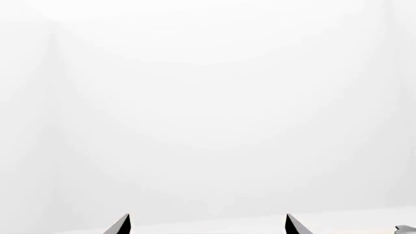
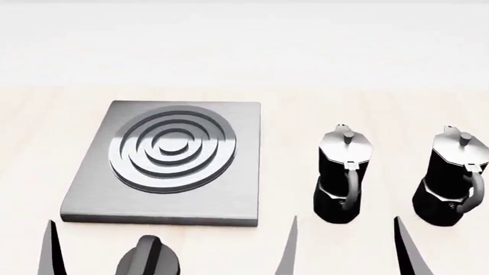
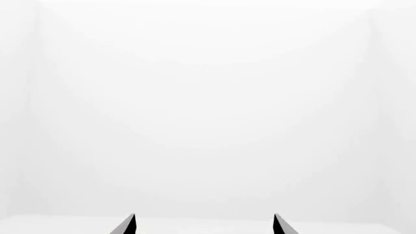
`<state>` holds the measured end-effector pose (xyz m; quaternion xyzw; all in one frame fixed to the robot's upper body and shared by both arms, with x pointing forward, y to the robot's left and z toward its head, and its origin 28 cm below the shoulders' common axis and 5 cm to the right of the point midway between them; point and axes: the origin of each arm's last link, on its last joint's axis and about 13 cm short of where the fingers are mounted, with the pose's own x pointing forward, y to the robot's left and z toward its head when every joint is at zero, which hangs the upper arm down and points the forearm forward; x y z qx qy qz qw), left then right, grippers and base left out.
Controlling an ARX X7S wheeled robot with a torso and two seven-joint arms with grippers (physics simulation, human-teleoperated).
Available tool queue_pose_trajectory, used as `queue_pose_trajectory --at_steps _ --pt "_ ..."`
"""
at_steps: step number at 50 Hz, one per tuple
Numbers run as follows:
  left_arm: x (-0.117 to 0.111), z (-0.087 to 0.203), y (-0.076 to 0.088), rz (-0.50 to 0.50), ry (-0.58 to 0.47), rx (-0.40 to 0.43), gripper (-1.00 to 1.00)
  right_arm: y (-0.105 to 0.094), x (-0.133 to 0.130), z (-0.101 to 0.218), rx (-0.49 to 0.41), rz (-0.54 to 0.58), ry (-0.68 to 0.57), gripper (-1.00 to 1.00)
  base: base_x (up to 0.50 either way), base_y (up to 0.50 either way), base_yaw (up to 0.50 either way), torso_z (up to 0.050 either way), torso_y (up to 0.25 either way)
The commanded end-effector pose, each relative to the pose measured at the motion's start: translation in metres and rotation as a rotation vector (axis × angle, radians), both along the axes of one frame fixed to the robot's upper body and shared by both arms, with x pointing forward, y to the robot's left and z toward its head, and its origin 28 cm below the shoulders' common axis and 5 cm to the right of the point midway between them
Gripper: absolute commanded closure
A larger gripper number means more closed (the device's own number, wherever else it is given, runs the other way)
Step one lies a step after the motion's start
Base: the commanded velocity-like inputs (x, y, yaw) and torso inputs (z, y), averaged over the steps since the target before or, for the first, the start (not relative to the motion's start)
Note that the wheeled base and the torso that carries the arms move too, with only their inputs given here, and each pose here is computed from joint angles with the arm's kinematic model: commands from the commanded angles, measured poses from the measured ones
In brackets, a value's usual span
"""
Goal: Put both moka pots on the stove.
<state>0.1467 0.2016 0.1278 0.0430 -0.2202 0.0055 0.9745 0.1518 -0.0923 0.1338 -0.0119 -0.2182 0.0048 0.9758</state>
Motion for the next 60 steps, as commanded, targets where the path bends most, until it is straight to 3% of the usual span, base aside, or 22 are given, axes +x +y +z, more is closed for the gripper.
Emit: queue_pose_trajectory --at_steps 1,60 --pt "-0.0007 -0.0005 0.0 0.0 0.002 0.001 -1.0 -0.0001 -0.0005 0.0007 0.0 0.001 -0.001 -1.0 0.0 0.1 0.0 0.0 0.0" --pt "-0.0016 -0.0021 -0.0024 -0.012 0.01 0.001 -1.0 -0.0007 0.0011 0.0006 0.001 0.0 0.001 -1.0 0.0 0.1 0.0 0.0 0.0"
